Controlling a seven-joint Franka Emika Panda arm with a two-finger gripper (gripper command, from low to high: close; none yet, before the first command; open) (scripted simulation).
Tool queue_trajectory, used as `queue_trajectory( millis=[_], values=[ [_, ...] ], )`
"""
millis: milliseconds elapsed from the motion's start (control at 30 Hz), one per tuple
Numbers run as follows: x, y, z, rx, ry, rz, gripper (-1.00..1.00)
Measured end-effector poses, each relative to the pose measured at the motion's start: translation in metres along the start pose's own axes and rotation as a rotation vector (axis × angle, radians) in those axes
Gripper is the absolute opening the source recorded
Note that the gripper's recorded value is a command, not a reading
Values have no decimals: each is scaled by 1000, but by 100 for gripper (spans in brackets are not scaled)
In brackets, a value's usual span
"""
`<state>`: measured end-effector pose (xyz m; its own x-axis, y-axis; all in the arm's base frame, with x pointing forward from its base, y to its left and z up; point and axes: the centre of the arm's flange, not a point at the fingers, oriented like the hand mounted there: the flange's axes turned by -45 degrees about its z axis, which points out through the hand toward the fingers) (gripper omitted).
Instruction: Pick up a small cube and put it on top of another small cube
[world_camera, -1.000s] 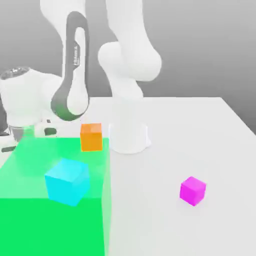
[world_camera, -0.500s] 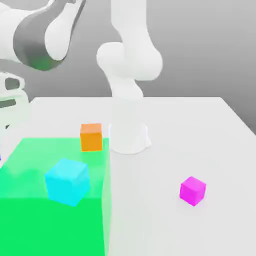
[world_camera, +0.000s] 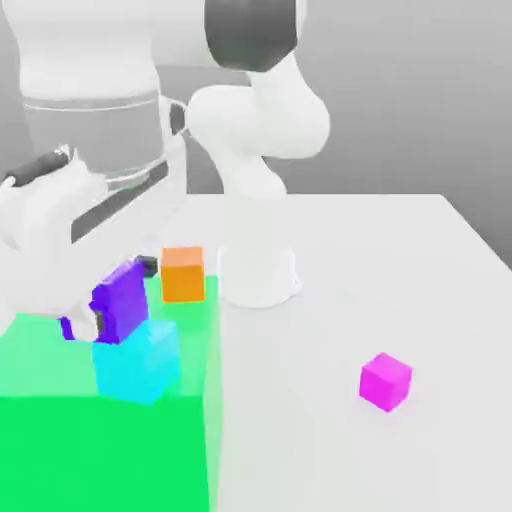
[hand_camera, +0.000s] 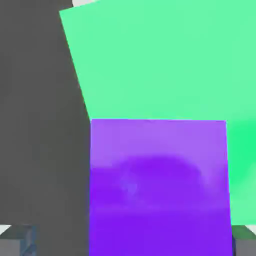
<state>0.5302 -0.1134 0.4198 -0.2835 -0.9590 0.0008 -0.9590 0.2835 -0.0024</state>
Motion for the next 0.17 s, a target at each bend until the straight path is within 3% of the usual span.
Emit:
queue_trajectory(
  millis=[167],
  values=[
    [-4, 0, -39, -2, 0, -8, 100]
  ],
)
